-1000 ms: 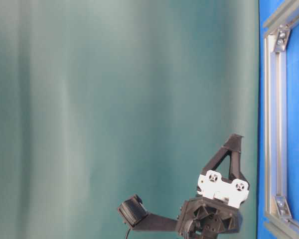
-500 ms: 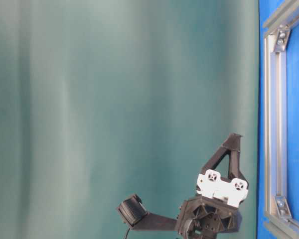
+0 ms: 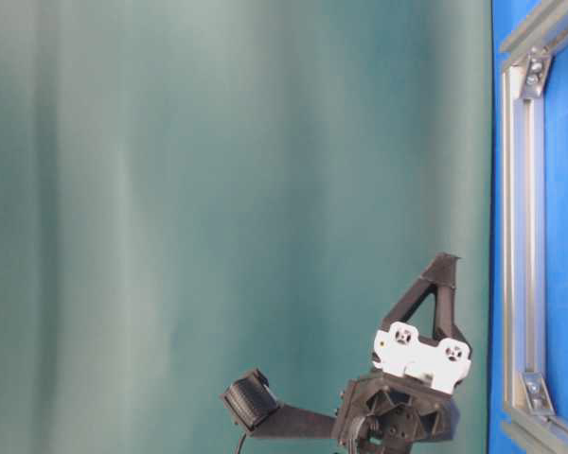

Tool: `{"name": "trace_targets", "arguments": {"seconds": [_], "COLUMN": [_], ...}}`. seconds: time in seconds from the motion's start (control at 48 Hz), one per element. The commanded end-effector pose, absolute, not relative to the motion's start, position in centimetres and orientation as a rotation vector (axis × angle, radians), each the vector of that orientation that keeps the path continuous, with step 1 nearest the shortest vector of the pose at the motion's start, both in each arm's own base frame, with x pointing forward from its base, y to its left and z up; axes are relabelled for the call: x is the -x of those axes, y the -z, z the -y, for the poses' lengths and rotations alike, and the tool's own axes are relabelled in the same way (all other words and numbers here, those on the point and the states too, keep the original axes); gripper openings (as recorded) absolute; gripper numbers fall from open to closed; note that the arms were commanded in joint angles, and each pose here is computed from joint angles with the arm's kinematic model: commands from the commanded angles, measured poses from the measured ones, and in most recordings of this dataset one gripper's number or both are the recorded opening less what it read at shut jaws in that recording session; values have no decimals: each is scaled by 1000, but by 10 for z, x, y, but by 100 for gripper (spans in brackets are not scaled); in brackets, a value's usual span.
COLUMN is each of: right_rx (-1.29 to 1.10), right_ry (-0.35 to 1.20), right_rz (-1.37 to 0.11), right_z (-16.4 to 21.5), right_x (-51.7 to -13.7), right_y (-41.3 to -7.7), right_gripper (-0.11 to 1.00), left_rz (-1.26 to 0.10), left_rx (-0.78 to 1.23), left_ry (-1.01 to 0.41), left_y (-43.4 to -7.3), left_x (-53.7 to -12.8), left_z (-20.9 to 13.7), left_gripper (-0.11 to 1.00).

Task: Insert the wire through the string loop located on the right side.
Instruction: 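Push the USB plug through the white zip-tie loop with the right gripper, then move the left gripper to the plug emerging from the loop, open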

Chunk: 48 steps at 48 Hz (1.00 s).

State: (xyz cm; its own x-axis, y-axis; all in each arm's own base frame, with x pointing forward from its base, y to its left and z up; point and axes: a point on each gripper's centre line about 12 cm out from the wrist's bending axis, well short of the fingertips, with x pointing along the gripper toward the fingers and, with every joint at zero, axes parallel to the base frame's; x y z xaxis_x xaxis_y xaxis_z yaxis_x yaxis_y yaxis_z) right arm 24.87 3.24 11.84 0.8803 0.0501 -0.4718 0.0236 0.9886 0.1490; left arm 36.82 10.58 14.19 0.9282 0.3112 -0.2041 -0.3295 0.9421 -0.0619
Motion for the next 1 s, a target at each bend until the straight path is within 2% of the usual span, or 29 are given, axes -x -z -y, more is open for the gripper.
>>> {"name": "trace_targets", "arguments": {"seconds": [0.0, 0.417, 0.979], "right_rx": [-154, -154, -151], "right_ry": [-16, -16, -17], "right_rz": [-458, -459, -456], "right_z": [-33, -33, -33], "right_x": [-255, -254, -255], "right_y": [-126, -125, -126], "right_gripper": [-4, -4, -4], "left_rz": [-125, -126, -153], "left_rx": [87, 91, 148], "left_ry": [-323, -283, 54], "left_y": [-162, -160, -159], "left_x": [-373, -376, -386], "left_z": [-106, -90, 42], "left_gripper": [0, 0, 0]}}
